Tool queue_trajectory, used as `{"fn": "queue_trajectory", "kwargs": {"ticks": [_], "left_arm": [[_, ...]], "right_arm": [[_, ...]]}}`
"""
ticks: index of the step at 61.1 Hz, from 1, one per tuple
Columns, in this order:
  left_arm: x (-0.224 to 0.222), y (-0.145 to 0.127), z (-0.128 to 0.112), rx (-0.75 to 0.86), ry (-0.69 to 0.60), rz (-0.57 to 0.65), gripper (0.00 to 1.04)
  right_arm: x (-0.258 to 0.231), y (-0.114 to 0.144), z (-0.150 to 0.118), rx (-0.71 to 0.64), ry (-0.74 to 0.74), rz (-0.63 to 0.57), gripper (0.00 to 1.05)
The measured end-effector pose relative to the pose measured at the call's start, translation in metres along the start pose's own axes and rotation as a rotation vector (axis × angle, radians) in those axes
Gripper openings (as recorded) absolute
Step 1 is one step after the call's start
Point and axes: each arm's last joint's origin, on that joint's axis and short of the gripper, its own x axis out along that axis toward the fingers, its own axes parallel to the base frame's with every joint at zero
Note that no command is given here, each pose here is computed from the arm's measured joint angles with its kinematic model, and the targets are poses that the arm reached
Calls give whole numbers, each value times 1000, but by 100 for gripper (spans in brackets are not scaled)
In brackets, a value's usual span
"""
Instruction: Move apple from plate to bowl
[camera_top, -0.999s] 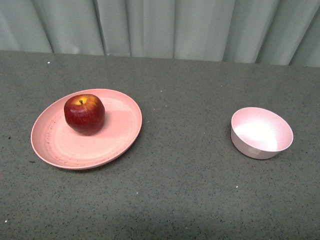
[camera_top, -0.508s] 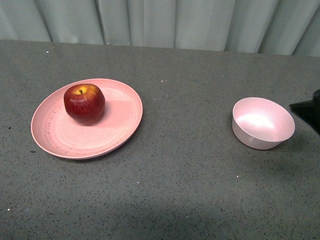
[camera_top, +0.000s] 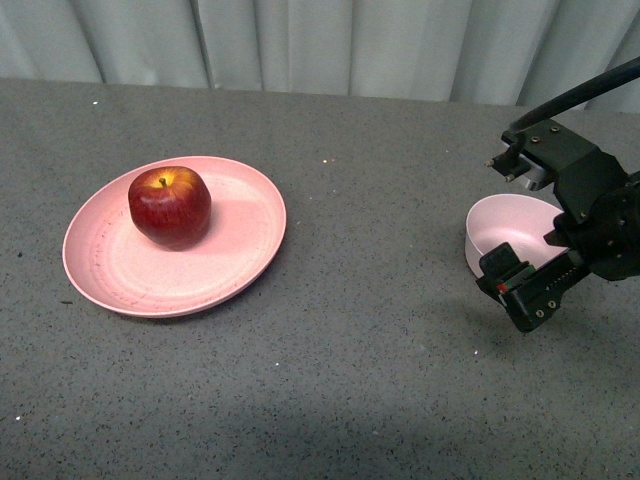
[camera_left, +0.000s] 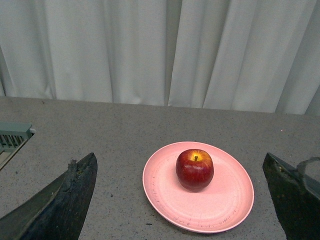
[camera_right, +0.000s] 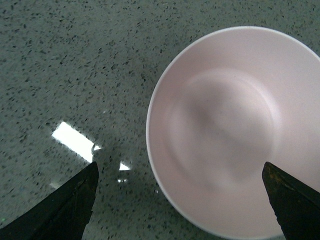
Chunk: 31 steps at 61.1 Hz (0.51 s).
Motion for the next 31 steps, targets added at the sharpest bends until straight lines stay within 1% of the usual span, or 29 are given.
{"fn": "queue_trajectory", "kwargs": {"ticks": [9, 19, 21, 23, 24, 25, 26, 29, 31], "left_arm": [[0, 0, 0, 0, 0, 0, 98], [0, 0, 0, 0, 0, 0, 98], [0, 0, 0, 0, 0, 0, 98], [0, 0, 0, 0, 0, 0, 98], [0, 0, 0, 0, 0, 0, 98], [0, 0, 0, 0, 0, 0, 98], [0, 0, 0, 0, 0, 0, 98], [0, 0, 0, 0, 0, 0, 98], [0, 0, 0, 0, 0, 0, 98]], "right_arm": [[15, 3, 11, 5, 18, 35, 95], [22, 4, 18, 11, 32, 47, 95], [23, 4, 19, 13, 35, 46, 92], [24, 3, 20, 12, 36, 42, 86], [25, 3, 20, 13, 37, 42, 84], [25, 3, 20, 13, 39, 43, 78], [26, 3, 20, 14, 40, 43, 77], [26, 3, 20, 14, 46, 42, 66], [26, 3, 20, 14, 47, 40, 62]]}}
